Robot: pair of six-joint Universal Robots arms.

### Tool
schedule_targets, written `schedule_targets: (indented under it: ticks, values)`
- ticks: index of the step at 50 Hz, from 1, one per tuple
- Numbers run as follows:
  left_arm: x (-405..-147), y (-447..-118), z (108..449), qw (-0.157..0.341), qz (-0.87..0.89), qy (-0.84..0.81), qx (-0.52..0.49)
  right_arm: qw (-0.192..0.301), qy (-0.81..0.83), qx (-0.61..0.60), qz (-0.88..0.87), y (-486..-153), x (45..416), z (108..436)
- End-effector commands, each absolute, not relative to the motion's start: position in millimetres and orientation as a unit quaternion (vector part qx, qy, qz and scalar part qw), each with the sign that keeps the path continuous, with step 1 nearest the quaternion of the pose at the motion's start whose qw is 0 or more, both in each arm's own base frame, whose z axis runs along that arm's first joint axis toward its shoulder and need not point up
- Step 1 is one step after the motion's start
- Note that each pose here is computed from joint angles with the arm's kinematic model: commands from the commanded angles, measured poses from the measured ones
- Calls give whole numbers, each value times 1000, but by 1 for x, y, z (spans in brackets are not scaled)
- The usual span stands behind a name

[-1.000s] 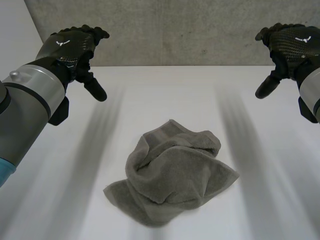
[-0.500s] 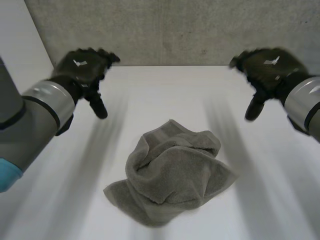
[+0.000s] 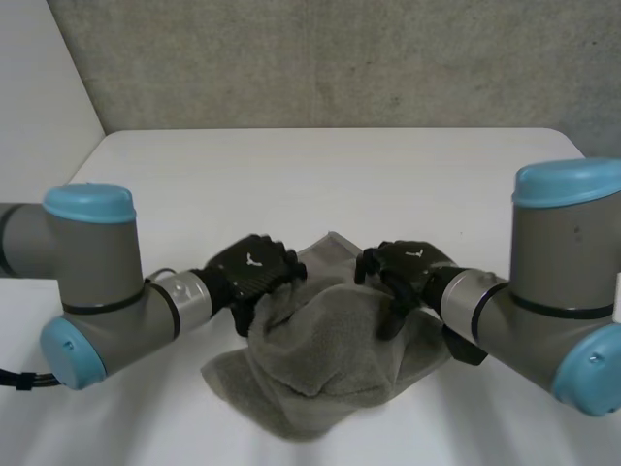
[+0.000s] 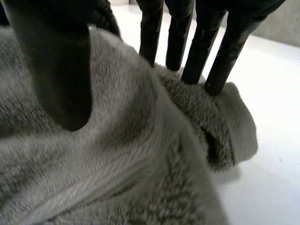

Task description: Fold the laundry

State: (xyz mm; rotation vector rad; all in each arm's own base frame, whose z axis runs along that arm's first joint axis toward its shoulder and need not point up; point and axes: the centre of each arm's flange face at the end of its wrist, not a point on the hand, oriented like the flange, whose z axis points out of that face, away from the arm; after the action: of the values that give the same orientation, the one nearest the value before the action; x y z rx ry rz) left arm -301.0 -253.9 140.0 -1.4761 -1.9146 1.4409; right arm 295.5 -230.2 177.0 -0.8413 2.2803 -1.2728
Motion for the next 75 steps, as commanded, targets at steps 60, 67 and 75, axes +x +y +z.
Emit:
schedule_targets:
  ticks: [60,67,75]
  values:
    - [-266,-205,176,-43,593,-693,-408,107,716,-441,-531,-232,279,176]
    - [-265,-193,204,-37,617,-674,-405,96,712,-427,-549,-228,266,183]
    - [-256,-210,219,-51,642,-665,-379,69,737,-394,-545,-237,237,168]
